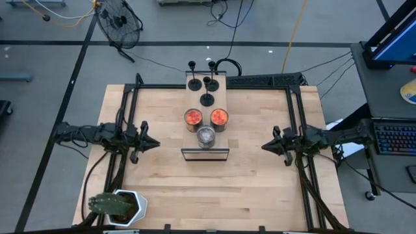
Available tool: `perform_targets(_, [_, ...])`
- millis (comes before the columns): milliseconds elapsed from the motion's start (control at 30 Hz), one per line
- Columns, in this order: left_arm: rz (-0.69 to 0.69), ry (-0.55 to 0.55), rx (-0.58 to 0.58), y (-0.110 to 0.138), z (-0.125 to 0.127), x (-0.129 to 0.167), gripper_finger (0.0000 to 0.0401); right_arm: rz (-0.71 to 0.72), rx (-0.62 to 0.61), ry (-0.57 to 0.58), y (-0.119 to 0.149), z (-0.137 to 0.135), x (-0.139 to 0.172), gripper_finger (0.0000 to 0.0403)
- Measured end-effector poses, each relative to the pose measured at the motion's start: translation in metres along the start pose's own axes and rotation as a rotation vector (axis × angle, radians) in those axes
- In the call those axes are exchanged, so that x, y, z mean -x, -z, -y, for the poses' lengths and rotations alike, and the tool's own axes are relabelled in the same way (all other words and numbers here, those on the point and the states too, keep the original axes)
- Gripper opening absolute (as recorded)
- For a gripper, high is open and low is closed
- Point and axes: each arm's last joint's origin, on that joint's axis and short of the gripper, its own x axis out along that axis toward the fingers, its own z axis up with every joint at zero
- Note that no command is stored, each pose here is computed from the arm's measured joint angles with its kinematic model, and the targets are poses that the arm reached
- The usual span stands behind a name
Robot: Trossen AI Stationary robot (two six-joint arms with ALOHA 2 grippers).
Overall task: Pick & Place candle stick holders
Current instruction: Return to Home Position
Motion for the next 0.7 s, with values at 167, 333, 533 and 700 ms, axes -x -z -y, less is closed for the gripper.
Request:
perform_targets(167, [0.002, -0.003, -0.038, -0.0003, -0.0006, 0.0000, 0.0040, 0.052, -0.025, -0.031, -0.0001, 0.0007, -0.0013, 0.0004])
perform_targets(333, [-0.022, -0.040, -0.044, 0.0023, -0.0020, 0.0001, 0.0040, 0.040, 0.013, -0.022, 0.0012, 0.0019, -0.0015, 0.0004])
perform_targets(533, [-0.044, -0.051, -0.035, 0.0046, -0.0026, 0.0001, 0.0040, 0.046, 0.081, -0.021, 0.0008, 0.0017, -0.0015, 0.0004])
perform_targets(700, [-0.037, -0.050, -0.034, 0.0039, -0.0025, 0.0001, 0.0040, 0.047, 0.082, -0.020, 0.0007, 0.0017, -0.0015, 0.0004])
